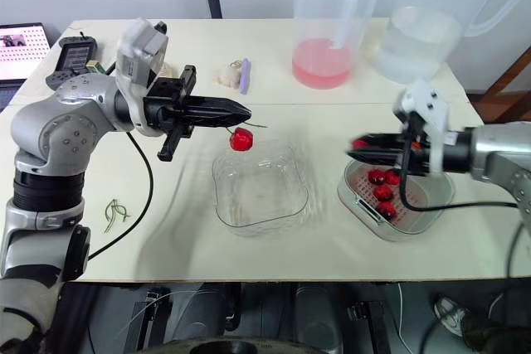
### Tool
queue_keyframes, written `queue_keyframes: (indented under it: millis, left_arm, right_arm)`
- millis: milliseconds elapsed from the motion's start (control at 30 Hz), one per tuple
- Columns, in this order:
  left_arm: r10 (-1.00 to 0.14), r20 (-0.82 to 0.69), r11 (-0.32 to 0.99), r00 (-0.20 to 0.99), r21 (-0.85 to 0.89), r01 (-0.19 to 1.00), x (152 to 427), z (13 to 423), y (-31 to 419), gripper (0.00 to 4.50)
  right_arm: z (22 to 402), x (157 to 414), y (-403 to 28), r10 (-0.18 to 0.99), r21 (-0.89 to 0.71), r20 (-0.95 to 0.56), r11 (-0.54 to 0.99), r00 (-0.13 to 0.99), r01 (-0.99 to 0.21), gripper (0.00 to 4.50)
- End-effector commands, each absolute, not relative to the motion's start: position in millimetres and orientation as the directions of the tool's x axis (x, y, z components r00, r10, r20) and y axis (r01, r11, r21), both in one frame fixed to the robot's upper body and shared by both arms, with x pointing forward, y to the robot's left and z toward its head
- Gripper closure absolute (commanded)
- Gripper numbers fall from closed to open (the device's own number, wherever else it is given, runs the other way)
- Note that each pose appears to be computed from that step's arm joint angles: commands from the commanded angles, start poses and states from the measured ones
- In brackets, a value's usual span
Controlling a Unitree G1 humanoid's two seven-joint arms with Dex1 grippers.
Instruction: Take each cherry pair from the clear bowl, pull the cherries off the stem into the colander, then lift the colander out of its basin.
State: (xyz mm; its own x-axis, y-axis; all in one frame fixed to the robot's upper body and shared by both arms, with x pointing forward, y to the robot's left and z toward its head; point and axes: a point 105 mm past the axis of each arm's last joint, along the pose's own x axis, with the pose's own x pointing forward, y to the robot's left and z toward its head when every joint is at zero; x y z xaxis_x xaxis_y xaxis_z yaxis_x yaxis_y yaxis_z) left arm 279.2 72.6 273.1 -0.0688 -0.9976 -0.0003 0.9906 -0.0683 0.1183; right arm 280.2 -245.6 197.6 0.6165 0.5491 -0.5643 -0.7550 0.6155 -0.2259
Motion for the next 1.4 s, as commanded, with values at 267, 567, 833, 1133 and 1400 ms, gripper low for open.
queue_keyframes:
  millis: [267, 567, 833, 1133, 1400]
  left_arm:
    - [-0.997, 0.012, -0.070, -0.073, 0.168, 0.983, 275, 279, 71, 4.50]
    - [-0.997, 0.022, -0.066, -0.071, 0.165, 0.984, 277, 280, 70, 4.50]
    - [-0.996, 0.038, -0.076, -0.083, 0.146, 0.986, 276, 277, 65, 4.50]
    - [-0.996, 0.031, -0.075, -0.081, 0.151, 0.986, 275, 278, 64, 4.50]
    - [-0.997, 0.032, -0.063, -0.069, 0.154, 0.986, 275, 279, 64, 4.50]
  right_arm:
    - [179, 268, -282, 0.401, -0.321, -0.691, 0.576, 0.602, -0.752, 2.95]
    - [212, 264, -260, 0.530, -0.249, -0.621, 0.566, 0.578, -0.786, 0.02]
    - [253, 268, -155, 0.863, -0.109, -0.322, 0.376, 0.390, -0.920, 0.02]
    - [262, 270, -79, 0.956, -0.086, -0.202, 0.201, 0.214, -0.976, 0.02]
    - [257, 267, -55, 0.969, -0.054, -0.194, 0.143, 0.151, -0.988, 0.62]
